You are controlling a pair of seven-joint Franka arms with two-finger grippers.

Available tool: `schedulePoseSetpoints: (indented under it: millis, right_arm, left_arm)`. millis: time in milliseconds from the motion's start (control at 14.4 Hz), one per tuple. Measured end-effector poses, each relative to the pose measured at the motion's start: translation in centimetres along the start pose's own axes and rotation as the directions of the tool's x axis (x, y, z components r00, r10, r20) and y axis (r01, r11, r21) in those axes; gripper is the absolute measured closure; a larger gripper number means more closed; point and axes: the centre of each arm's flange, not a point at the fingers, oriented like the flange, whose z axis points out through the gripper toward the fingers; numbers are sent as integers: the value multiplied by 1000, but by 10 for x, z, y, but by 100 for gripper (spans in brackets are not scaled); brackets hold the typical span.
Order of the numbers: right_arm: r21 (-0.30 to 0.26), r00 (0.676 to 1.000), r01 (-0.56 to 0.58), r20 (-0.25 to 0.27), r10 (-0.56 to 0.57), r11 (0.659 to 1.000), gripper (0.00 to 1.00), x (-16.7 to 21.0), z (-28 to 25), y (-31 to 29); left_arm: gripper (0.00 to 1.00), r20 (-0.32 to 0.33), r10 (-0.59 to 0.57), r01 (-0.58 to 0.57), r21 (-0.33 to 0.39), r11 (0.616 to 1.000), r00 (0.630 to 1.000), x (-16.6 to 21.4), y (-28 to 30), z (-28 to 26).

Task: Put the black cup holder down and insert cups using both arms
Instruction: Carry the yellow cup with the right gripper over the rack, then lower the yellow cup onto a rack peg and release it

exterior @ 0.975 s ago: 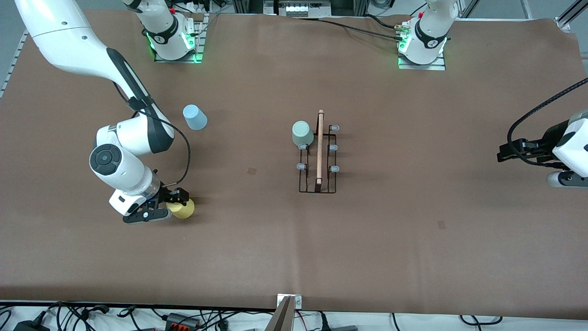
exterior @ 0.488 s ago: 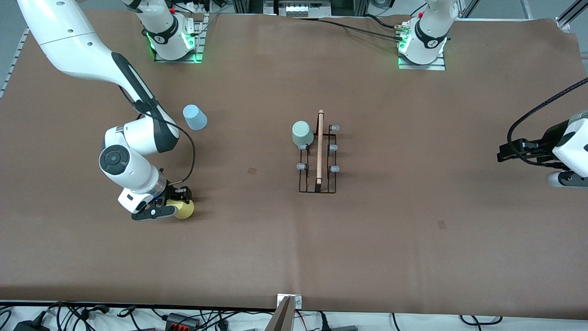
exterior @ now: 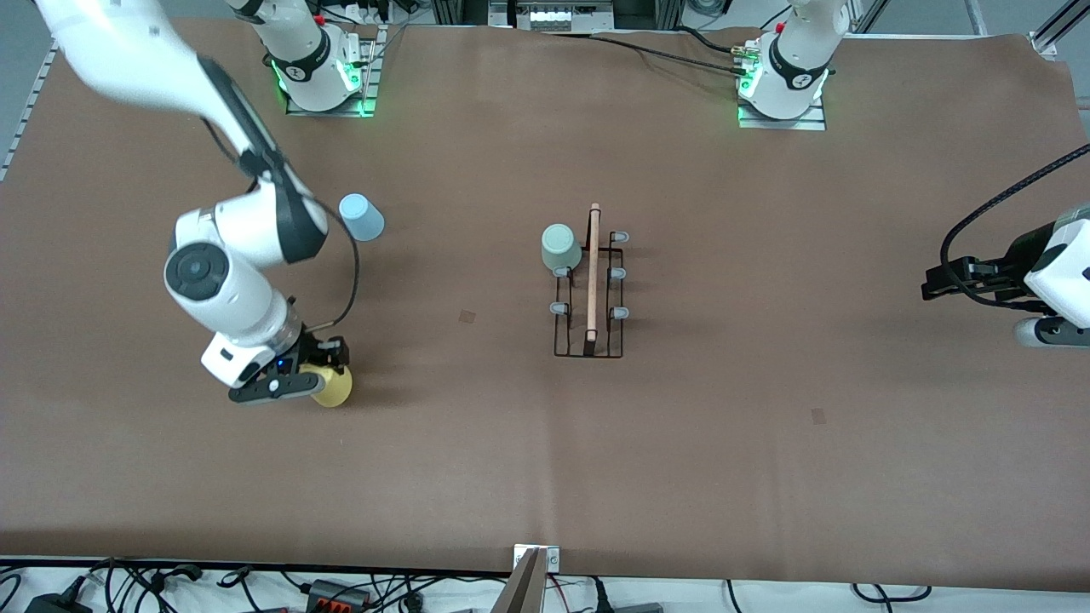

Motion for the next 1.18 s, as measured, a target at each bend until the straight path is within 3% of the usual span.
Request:
schedulePoseSetpoints:
  millis: [139, 488, 697, 1184]
  right_arm:
    - [-8, 998, -58, 17, 59, 998, 33, -8, -48, -59]
    - [101, 965, -262, 29, 261, 960, 33, -36, -108, -233]
    - [151, 948, -317, 28, 317, 936, 33, -33, -106, -296]
    - [163, 961, -274, 7, 276, 948, 33, -39, -48, -360]
  left_arm:
    - [0, 0, 0, 0, 0, 1000, 1000, 0, 0, 0]
    - [0, 0, 0, 0, 0, 1000, 1000, 0, 0, 0]
    - [0, 0, 0, 0, 0, 1000, 1000, 0, 0, 0]
    - [0, -2, 0, 0, 0, 1000, 1000, 0, 0, -1]
